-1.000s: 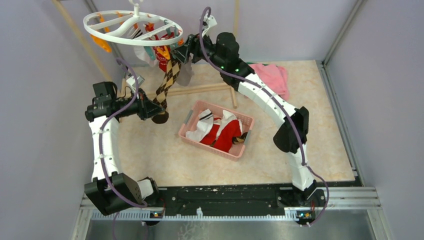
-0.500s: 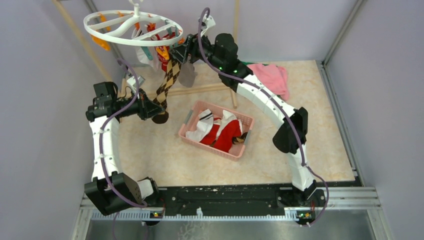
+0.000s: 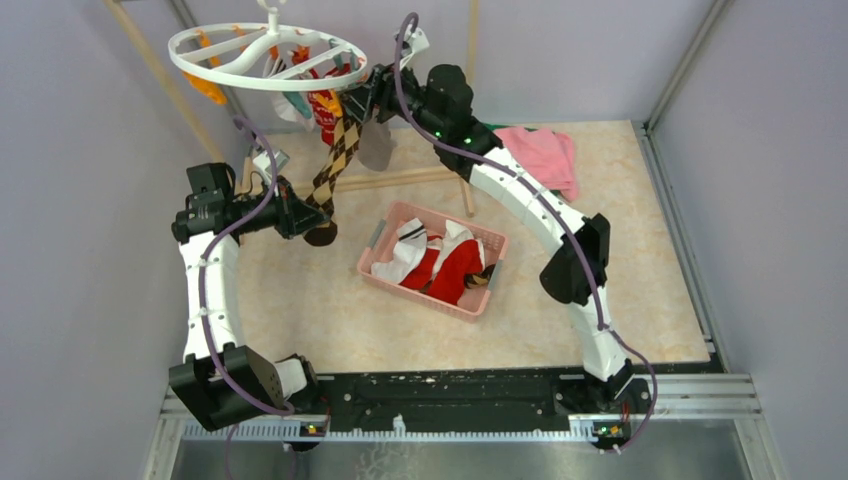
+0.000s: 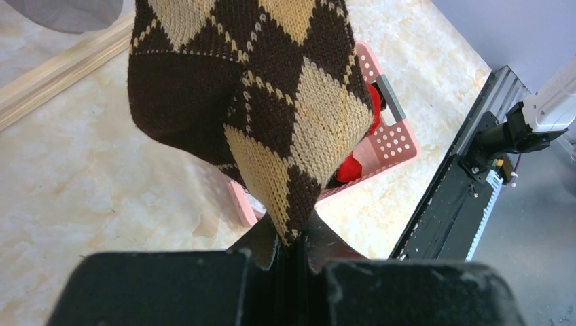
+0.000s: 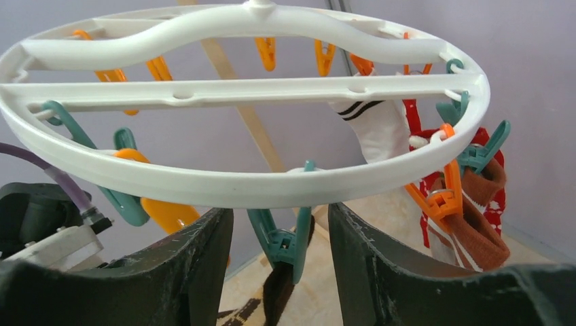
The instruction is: Remove the socks clipped to the hanger
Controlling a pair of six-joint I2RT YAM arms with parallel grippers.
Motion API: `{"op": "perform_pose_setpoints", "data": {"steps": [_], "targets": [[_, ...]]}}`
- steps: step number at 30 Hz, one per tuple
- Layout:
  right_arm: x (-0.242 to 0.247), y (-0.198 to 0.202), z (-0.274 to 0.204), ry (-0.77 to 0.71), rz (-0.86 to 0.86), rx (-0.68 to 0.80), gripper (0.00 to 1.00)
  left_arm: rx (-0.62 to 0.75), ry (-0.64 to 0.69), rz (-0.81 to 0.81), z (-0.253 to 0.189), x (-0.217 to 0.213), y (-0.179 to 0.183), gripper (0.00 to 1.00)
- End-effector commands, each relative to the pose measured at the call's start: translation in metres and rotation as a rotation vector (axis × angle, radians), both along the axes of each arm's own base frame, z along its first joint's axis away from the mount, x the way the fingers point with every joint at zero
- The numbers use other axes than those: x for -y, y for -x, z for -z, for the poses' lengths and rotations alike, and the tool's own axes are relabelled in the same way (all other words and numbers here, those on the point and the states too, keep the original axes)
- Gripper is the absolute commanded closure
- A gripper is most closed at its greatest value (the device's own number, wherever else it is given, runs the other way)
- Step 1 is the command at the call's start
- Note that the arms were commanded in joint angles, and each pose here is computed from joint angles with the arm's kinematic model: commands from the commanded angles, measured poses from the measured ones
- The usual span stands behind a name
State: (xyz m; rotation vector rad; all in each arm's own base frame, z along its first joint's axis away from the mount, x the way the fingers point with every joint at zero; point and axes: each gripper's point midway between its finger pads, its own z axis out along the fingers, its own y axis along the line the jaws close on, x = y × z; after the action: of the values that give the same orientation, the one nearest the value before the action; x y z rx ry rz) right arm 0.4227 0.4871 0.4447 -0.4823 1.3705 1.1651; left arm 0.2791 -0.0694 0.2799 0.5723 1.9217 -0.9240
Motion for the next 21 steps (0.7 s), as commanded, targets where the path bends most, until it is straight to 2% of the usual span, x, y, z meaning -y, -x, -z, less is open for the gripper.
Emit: {"op": "perform_pose_setpoints", "data": {"steps": [1, 5, 7, 9, 17, 20, 21], "targets": [[-0.004, 0.007, -0.013, -0.014, -0.007, 0.022, 0.44, 0.058, -0.004, 0.018, -0.009, 0.003, -0.001, 1.00], [-0.003, 0.004, -0.011, -0.012, 0.006, 0.019, 0.44, 0.058, 0.004, 0.018, -0.010, 0.003, -0.001, 1.00], [-0.003, 0.004, -0.013, -0.020, 0.008, 0.024, 0.47, 0.060, 0.004, 0.017, -0.011, 0.003, -0.001, 1.00], [-0.002, 0.004, -0.019, -0.040, 0.010, 0.033, 0.53, 0.059, 0.002, 0.017, -0.010, 0.003, -0.001, 1.00], [-0.002, 0.010, -0.039, -0.110, -0.010, 0.066, 0.91, 0.050, -0.008, 0.007, -0.004, 0.001, -0.003, 1.00], [-0.003, 0.012, -0.040, -0.115, -0.024, 0.066, 1.00, 0.044, -0.005, 0.004, -0.002, 0.001, -0.003, 1.00], [-0.004, 0.014, -0.039, -0.113, -0.031, 0.066, 1.00, 0.042, -0.004, 0.003, -0.001, 0.001, -0.003, 1.00]]}}
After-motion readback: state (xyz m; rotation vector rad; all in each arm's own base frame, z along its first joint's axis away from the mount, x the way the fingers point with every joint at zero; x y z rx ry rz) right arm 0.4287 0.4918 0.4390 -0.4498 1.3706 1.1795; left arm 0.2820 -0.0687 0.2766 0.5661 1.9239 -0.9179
